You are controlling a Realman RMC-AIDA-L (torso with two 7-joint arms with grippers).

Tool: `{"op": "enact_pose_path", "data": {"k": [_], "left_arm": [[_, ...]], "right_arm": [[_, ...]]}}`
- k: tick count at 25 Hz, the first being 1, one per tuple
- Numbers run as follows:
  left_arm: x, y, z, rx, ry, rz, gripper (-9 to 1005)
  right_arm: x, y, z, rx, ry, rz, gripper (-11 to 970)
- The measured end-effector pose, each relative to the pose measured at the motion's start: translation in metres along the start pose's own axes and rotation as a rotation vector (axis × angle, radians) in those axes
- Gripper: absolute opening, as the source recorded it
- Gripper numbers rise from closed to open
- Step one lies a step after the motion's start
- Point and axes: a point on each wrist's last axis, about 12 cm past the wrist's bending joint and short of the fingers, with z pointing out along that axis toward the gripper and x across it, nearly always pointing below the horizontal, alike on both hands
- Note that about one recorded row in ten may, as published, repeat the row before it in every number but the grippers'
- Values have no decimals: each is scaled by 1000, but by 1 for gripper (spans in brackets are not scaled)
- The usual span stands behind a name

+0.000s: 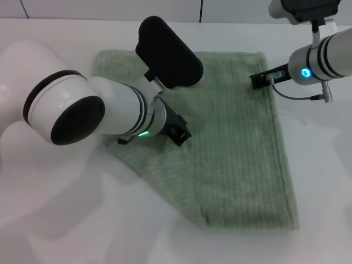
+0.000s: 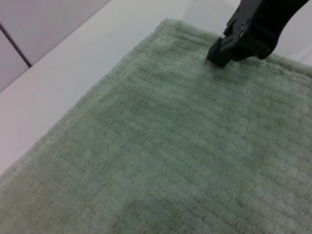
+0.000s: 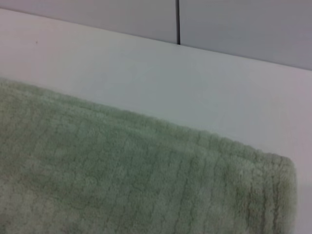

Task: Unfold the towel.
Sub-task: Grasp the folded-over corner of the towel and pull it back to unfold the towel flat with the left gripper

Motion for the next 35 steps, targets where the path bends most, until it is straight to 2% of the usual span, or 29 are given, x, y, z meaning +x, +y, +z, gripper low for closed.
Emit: {"op": "enact_pose_path", "data": {"k": [4, 9, 22, 29, 35], "left_arm": [[-6, -3, -9, -1, -9, 10, 86], [-10, -2, -20, -48, -4, -8, 22], [-10, 1, -30, -55, 9, -23, 21], [-6, 11, -38, -72, -3, -92, 22], [-3, 14, -43, -77, -19, -116, 21]], "right_arm": [[0, 0, 0, 0, 0, 0, -2], [0, 0, 0, 0, -1, 0, -2], [-1, 0, -1, 0, -4, -1, -2], [0, 0, 0, 1, -3, 0, -2], [1, -1, 0, 2, -2, 3, -2]]}}
